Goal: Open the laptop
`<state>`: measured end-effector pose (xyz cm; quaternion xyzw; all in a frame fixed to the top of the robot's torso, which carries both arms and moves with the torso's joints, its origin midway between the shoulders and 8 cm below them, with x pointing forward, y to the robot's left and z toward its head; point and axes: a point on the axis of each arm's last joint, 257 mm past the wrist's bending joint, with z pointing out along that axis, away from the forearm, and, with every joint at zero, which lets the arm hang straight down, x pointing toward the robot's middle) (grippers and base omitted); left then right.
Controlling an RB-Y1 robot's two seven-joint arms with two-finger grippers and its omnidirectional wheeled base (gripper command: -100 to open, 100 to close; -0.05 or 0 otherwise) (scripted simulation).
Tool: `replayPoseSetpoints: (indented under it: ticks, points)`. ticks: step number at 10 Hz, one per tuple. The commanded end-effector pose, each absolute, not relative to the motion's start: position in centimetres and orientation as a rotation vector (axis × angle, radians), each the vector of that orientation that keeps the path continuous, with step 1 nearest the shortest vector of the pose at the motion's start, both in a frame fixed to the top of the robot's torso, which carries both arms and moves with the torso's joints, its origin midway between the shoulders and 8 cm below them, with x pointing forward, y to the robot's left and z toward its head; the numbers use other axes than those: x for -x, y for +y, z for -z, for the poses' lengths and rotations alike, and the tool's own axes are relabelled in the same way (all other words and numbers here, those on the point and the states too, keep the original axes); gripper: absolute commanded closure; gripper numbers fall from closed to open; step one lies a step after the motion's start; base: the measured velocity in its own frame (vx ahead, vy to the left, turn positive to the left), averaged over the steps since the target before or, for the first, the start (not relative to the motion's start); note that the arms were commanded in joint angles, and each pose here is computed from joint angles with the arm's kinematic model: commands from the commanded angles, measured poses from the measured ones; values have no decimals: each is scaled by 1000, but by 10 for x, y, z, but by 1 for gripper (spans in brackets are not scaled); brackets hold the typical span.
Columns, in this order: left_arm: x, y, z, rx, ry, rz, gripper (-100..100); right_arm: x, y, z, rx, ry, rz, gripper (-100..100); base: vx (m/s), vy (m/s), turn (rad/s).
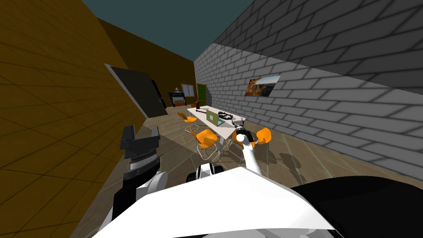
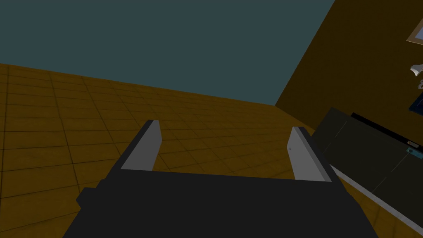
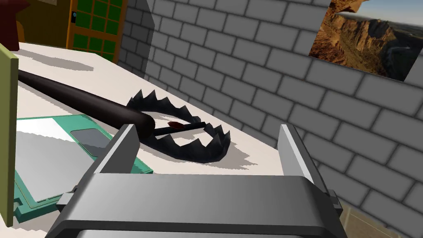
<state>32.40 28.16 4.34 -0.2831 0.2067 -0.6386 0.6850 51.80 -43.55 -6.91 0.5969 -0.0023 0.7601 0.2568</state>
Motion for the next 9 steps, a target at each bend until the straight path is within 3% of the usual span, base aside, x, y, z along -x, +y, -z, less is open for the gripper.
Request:
replayPoseSetpoints:
  ticks: [1, 9]
  points:
    - [-324, 282, -43, 634, 463, 1431, 0, -534, -438, 80, -1726, -104, -2135, -100, 23, 8, 71]
    - [-324, 282, -43, 634, 463, 1431, 0, -586, -424, 112, -2056, -480, -2360, -100, 27, 3, 90]
